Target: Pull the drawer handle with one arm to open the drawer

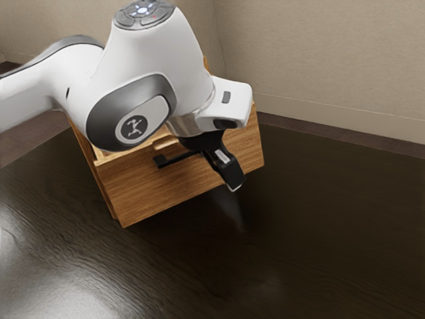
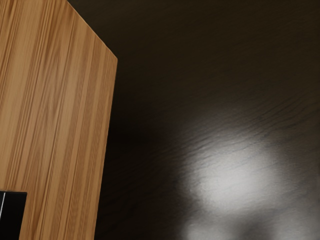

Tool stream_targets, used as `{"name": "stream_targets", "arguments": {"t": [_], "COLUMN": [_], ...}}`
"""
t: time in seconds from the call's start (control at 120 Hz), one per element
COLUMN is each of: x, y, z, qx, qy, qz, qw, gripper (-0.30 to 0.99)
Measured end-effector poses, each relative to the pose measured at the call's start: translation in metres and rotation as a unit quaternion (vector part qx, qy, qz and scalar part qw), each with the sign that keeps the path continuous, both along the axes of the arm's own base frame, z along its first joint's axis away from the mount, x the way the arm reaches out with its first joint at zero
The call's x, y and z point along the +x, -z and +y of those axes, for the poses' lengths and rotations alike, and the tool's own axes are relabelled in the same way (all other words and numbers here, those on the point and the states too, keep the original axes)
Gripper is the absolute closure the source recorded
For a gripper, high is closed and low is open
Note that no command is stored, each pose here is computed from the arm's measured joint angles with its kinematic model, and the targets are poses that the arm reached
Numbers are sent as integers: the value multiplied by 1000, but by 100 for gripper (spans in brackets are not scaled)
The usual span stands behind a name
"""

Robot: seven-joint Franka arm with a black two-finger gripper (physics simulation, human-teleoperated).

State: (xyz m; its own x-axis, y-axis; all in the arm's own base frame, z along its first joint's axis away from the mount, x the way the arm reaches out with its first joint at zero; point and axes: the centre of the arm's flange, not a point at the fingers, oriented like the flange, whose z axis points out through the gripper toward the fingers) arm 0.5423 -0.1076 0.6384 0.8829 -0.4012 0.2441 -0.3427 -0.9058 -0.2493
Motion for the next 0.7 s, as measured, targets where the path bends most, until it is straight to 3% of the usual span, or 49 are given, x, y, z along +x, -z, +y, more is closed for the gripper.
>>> {"name": "stream_targets", "arguments": {"t": [0.067,0.292,0.45,0.467,0.483,0.517,0.625,0.7], "x": [-1,-3,-2,-2,-2,-2,-21,-28], "y": [0,0,-13,-16,-21,-29,-48,-50], "z": [-3,-11,-2,2,5,14,-54,-66], "qx": [-2,-7,-11,-11,-11,-10,-14,-13], "qy": [-4,-20,-42,-46,-51,-61,-2,6], "qz": [-1,-4,-19,-23,-28,-35,-54,-54], "qw": [1000,1000,999,999,998,997,998,998], "gripper": [6,4,28,34,48,56,29,18]}}
